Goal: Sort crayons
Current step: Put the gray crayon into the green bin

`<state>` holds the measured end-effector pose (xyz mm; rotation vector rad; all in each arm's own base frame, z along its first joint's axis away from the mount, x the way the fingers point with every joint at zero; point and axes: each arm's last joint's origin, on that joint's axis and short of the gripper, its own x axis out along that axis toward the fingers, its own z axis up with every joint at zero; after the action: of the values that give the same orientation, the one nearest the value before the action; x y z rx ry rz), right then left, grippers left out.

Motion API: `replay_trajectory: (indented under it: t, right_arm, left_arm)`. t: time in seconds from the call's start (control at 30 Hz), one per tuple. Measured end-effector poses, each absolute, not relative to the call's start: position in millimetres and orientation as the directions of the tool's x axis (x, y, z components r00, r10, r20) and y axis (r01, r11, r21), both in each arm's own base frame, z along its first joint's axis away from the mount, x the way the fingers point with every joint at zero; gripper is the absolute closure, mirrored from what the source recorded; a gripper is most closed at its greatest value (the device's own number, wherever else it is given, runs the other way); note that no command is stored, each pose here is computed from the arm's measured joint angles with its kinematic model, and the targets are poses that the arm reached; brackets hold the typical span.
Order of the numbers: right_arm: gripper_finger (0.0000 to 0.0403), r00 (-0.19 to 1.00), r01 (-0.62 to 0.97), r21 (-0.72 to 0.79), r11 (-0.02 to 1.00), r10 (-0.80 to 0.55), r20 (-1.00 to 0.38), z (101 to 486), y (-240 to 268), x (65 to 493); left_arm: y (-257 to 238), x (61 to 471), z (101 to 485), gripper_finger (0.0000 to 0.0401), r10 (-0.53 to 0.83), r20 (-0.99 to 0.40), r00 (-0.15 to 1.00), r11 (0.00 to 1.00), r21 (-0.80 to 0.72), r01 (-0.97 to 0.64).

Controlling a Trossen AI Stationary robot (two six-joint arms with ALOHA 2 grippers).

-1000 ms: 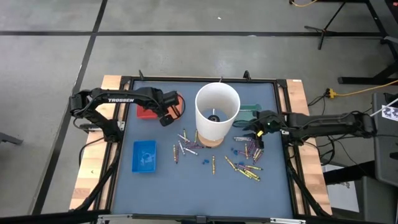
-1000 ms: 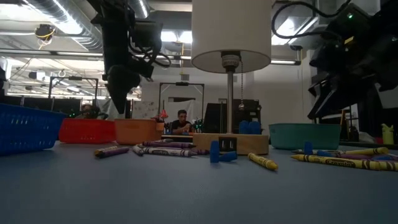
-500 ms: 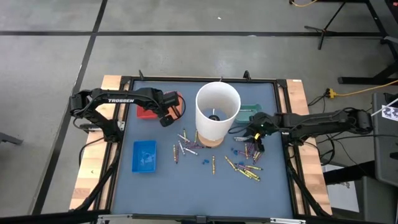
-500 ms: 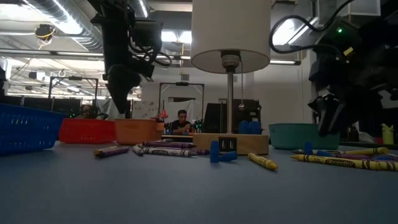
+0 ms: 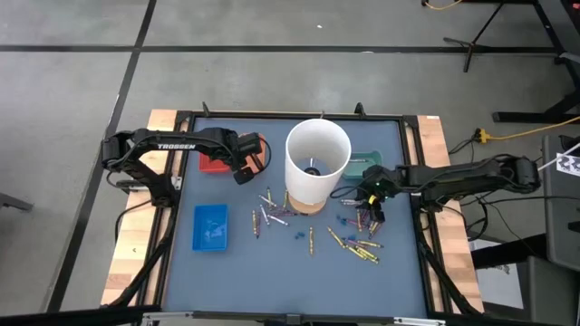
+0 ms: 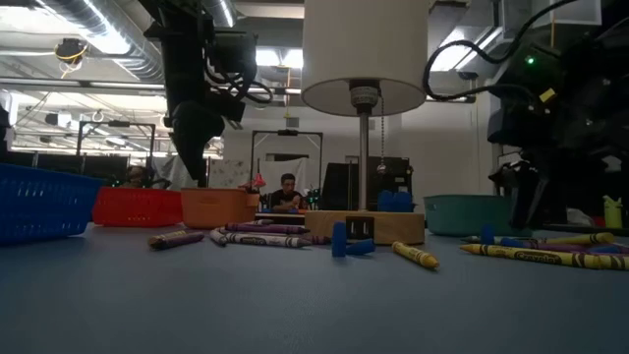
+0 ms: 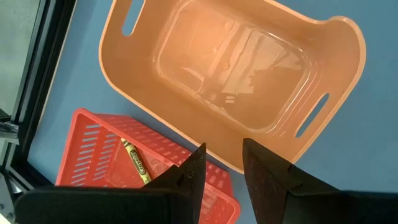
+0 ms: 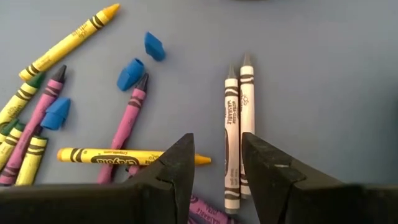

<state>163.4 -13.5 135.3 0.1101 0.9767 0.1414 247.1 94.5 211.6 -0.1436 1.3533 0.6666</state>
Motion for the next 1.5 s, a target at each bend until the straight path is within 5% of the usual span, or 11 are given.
replay_trajectory:
  t: [0.73,1.23,1.5]
  right_arm:
    - [0.0272,0.502,-0.042,0.136,0.99,0.139,-0.854,122.4,-15.3,169.6]
    - [0.0375,0.501,-0.031,0.118,0.992,0.118,-0.858,122.3,-15.9,169.5]
    - [0.0382,0.501,-0.032,0.122,0.992,0.122,-0.857,122.3,-15.9,169.5]
  left_arm:
    - [94.5,247.1,211.6,0.0312,0.359,-0.931,0.064,0.809,0.276,-0.519]
    - [94.6,247.1,211.6,0.0312,0.359,-0.931,0.064,0.809,0.276,-0.519]
    - [94.6,247.1,211.6,0.0312,0.36,-0.931,0.064,0.808,0.277,-0.519]
